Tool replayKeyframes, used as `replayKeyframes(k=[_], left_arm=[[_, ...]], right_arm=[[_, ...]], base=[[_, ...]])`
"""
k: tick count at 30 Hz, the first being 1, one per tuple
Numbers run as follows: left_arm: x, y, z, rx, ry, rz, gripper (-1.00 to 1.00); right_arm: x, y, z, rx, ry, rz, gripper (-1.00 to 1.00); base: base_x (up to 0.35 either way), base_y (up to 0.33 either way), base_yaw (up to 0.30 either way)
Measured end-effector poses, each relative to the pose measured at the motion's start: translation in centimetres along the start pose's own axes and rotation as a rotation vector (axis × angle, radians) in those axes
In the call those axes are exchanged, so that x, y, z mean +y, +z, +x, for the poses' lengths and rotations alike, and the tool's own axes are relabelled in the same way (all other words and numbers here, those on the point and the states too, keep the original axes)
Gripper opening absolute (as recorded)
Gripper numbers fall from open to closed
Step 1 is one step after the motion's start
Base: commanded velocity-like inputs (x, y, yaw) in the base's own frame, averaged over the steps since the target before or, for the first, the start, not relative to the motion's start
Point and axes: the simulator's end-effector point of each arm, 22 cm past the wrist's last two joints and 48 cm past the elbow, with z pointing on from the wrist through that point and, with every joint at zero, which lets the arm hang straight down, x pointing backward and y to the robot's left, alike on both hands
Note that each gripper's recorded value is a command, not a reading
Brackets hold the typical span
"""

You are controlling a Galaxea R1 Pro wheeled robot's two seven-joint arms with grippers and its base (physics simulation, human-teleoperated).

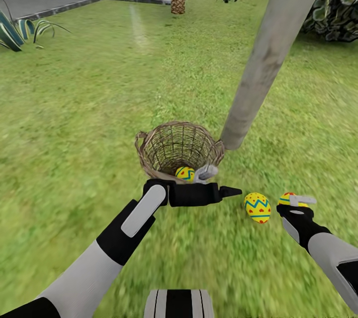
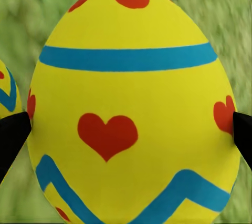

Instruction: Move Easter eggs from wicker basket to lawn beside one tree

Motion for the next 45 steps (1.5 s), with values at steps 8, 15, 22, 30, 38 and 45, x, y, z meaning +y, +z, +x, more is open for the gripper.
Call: replayKeyframes(k=[8,15,22,30,38,45], left_arm=[[1.6,0.6,0.5,0.011,-0.031,0.0,1.0],[2.5,1.3,1.2,0.028,-0.049,0.004,1.0],[2.4,1.1,1.2,0.029,-0.043,0.006,1.0],[2.4,1.1,1.3,0.029,-0.042,0.007,1.0],[3.2,1.4,1.5,0.035,-0.059,0.007,1.0],[4.5,1.9,2.1,0.046,-0.085,0.006,1.0]], right_arm=[[0.6,0.9,1.5,0.021,-0.018,0.004,-1.0],[1.1,1.6,2.8,0.046,-0.032,0.005,-1.0],[1.1,1.6,2.8,0.046,-0.032,0.004,-1.0],[1.2,1.6,2.9,0.047,-0.033,0.003,-1.0],[0.8,2.2,3.3,0.05,-0.038,0.013,-1.0],[-1.0,3.0,3.9,0.052,-0.05,0.098,-1.0]], base=[[0.0,0.0,0.0],[0.0,0.0,0.0],[0.205,0.0,0.0],[0.126,0.0,0.0],[0.0,0.0,0.0],[0.0,0.0,0.0]])
